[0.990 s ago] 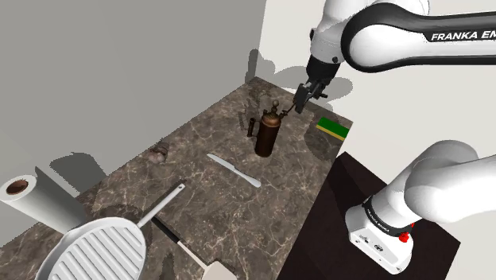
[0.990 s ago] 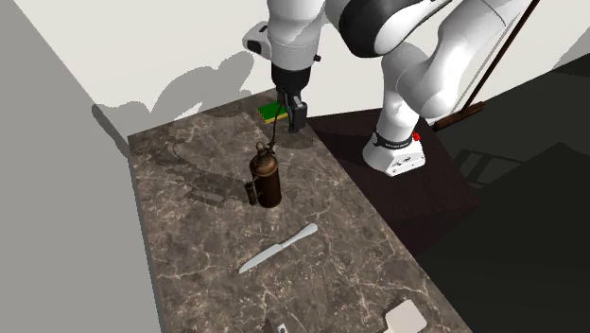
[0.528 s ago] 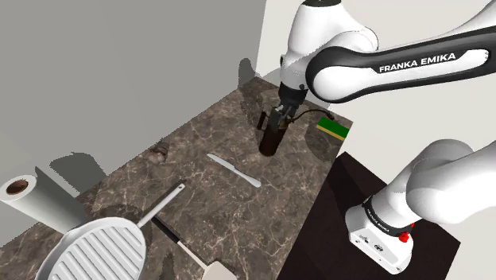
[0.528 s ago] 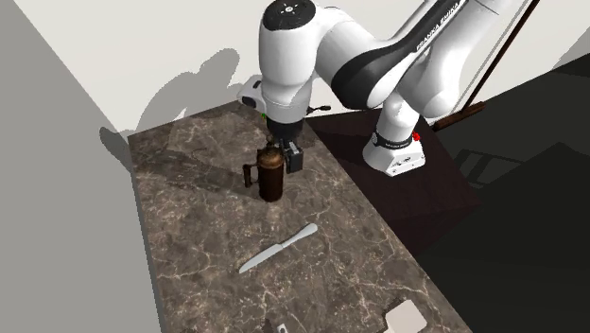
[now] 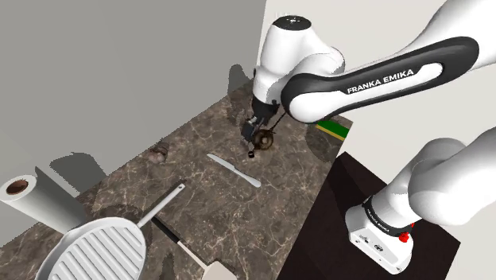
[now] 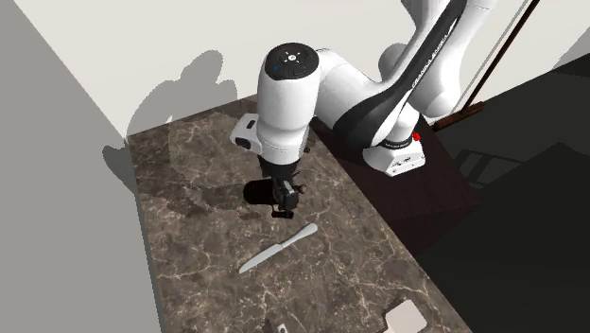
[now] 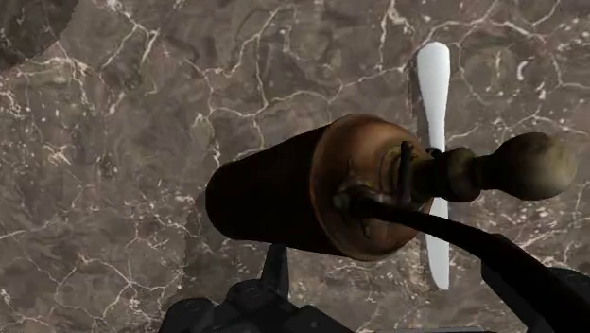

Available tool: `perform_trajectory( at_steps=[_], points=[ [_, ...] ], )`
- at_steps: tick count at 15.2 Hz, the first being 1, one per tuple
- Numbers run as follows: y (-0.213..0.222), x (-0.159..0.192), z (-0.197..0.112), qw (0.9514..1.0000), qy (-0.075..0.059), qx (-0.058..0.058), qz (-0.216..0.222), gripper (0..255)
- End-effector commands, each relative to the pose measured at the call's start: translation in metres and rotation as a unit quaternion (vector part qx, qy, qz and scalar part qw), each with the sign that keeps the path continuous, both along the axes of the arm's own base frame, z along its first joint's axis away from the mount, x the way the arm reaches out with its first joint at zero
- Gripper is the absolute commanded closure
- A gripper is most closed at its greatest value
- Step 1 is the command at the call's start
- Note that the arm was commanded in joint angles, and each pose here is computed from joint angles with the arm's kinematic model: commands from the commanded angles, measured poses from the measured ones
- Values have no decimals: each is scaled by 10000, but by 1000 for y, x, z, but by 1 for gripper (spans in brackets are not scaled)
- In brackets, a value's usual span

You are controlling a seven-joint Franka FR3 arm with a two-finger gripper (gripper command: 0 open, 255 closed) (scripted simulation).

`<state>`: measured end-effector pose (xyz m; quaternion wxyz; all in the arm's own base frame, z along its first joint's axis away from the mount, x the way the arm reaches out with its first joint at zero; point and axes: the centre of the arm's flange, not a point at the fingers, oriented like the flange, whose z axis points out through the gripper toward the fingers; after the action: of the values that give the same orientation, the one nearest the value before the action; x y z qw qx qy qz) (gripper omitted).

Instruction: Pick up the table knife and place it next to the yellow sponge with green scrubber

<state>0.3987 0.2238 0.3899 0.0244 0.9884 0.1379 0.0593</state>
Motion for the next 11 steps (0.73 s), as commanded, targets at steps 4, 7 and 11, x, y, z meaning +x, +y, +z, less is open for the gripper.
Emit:
perform_trajectory(
  at_steps=[4, 7, 11],
  points=[
    [45, 7, -88, 9984, 556, -24, 133, 0],
    [70, 11, -113, 9979, 593, 17, 252, 0],
    [70, 11, -134, 9979, 593, 17, 252, 0]
  ],
)
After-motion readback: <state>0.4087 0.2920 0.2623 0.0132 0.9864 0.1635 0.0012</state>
